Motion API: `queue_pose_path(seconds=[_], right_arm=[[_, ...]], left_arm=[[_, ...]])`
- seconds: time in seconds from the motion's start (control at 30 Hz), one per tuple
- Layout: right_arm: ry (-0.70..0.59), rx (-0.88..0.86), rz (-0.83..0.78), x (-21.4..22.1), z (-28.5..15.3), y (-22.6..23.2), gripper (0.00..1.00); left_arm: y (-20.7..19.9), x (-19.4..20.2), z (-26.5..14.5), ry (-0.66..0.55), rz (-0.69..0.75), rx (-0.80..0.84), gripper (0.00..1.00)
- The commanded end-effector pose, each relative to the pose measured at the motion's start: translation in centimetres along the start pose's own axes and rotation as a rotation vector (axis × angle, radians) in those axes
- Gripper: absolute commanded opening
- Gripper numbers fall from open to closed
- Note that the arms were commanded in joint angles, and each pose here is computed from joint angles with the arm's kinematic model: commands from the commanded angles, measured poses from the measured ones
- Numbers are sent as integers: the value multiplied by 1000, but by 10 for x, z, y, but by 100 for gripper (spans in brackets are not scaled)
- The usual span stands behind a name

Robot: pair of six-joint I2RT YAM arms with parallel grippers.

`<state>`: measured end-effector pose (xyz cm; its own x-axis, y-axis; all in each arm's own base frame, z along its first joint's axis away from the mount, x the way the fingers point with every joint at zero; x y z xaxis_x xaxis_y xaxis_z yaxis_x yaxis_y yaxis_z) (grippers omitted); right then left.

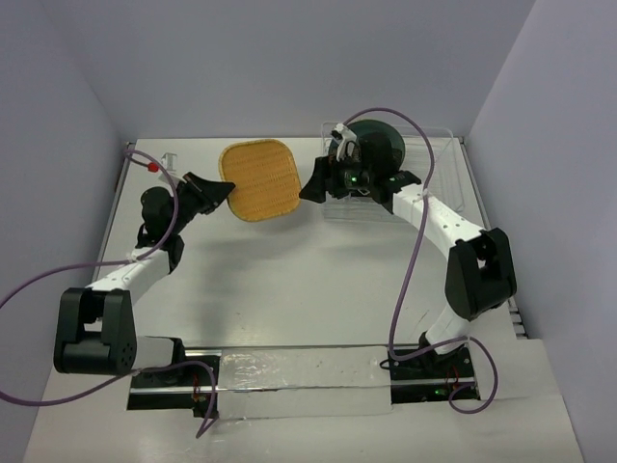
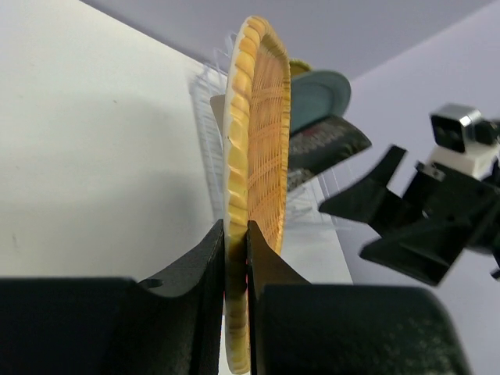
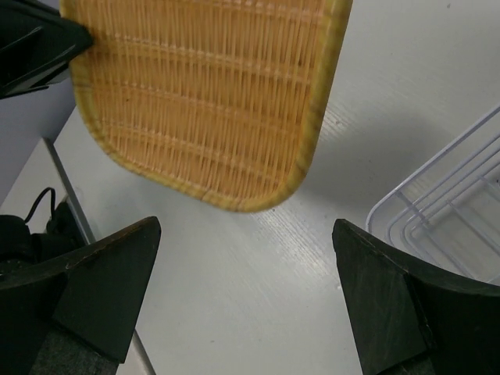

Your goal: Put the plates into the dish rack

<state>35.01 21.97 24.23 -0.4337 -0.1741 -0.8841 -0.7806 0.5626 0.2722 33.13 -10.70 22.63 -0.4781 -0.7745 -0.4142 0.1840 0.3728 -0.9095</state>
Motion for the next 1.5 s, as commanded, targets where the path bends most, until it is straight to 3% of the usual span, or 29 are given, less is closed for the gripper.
queue_pose_path(seconds=[0.0,0.23,0.47,0.53,0.63,0.7,0.77,0.83,0.87,0.9,0.93,0.97,1.0,1.13,1.3,1.33,1.47], right_arm=[[-67,8,-61,-23,4,0,98],[-99,-34,-201,-23,19,-10,98],[-137,-146,-230,-24,21,-2,94],[-148,-192,-229,-22,19,2,78],[-199,-262,-267,-29,9,14,39],[-231,-291,-284,-33,2,19,24],[-264,-304,-297,-37,-9,24,2],[-290,-276,-319,-42,-20,23,0],[-291,-269,-331,-41,-20,22,0],[-316,-238,-394,-48,-30,21,0],[-328,-217,-448,-53,-38,21,0],[-334,-195,-500,-57,-44,21,0],[-338,-145,-566,-64,-53,18,0],[-309,51,-750,-104,-95,7,0],[-156,283,-994,-141,-143,3,0],[-79,287,-1010,-135,-146,-1,0],[178,350,-1377,-140,-171,-12,0]], left_arm=[[-46,0,-13,9,90,220,0],[-73,11,-28,79,131,363,0],[-84,16,-37,100,122,427,0],[-87,17,-38,101,119,447,0],[-84,17,-37,102,106,446,0],[-82,17,-35,102,101,441,0],[-81,17,-32,105,101,435,0],[-79,16,-28,103,101,425,2],[-79,16,-28,103,101,422,4],[-76,13,-22,101,103,384,41],[-73,11,-18,101,107,355,70],[-70,10,-15,99,113,330,92],[-68,7,-13,89,116,302,98],[-59,-5,-7,-1,143,176,99],[-57,-20,-13,-113,186,51,99],[-58,-25,-16,-152,203,34,99],[-59,-34,-21,-222,222,-22,99]])
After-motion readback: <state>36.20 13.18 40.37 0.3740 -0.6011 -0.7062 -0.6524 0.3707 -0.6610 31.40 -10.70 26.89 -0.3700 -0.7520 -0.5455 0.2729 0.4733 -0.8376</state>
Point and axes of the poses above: each gripper's point midway between its finger pads, its own z axis out along the fingers, its own y axis along the line the jaws close on, x = y × z, the point moved 7 cm from there along -z, back along the fingers, and after that the axes turned 15 degrees about -z, right-handed, at the moved point
